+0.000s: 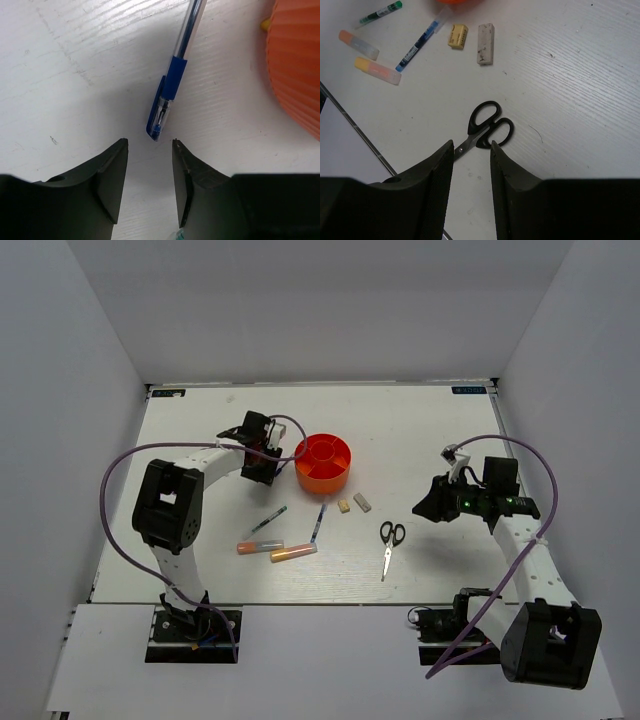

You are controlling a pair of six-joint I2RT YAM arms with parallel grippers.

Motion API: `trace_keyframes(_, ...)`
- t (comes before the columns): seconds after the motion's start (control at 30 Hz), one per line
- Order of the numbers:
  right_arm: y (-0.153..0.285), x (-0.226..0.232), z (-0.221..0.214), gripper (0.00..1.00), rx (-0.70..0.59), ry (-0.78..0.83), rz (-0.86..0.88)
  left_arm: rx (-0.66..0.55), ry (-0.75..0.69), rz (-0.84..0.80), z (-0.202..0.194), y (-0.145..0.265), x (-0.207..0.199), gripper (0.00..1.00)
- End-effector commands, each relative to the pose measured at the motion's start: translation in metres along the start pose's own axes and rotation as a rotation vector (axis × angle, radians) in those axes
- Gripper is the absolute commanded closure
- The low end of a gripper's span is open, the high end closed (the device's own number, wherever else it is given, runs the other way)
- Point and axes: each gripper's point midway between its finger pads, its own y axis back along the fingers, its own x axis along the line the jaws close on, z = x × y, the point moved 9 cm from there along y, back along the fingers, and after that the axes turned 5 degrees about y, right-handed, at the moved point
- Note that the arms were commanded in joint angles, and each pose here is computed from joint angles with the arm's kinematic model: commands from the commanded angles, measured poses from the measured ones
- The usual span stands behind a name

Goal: Sort the stationery into containers
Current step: Move the pen to the center of the board.

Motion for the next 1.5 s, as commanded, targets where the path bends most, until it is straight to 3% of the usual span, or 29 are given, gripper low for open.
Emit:
trace_keyframes(0.0,0.002,0.001,0.013,0.61,-0.016,0.031,0.009,-0.1,-0.018,-0.017,0.022,0.01,0.0,0.49)
trace_keyframes(0.5,0.001,-0.001,0.014,0.6,-0.009,0.033,-0.003,-0.088,0.019,-0.062,0.042,-0.023,-0.004,0.47)
trace_keyframes(0.57,0.001,-0.001,0.013,0.6,-0.007,0.029,-0.004,-0.08,0.056,-0.059,0.04,-0.026,-0.005,0.5)
trace_keyframes(0.73,0.001,0.0,0.014,0.6,-0.01,0.031,0.0,-0.051,0.077,-0.047,0.026,-0.026,-0.003,0.83)
trace_keyframes(1.1,0.004,0.005,0.015,0.6,-0.027,0.033,0.019,0.07,0.124,0.018,-0.038,0.005,0.005,0.91)
trace_keyframes(1.17,0.004,0.006,0.014,0.6,-0.026,0.028,0.024,0.089,0.123,0.044,-0.045,0.011,0.008,0.91)
trace_keyframes(1.27,0.004,0.007,0.014,0.6,-0.029,0.026,0.03,0.115,0.124,0.053,-0.058,0.013,0.009,0.71)
trace_keyframes(1.37,0.004,0.007,0.014,0.57,-0.029,0.022,0.036,0.122,0.127,0.066,-0.06,0.013,0.01,0.58)
trace_keyframes(1.47,0.004,0.007,0.014,0.57,-0.031,0.02,0.038,0.103,0.134,0.061,-0.054,0.015,0.008,0.53)
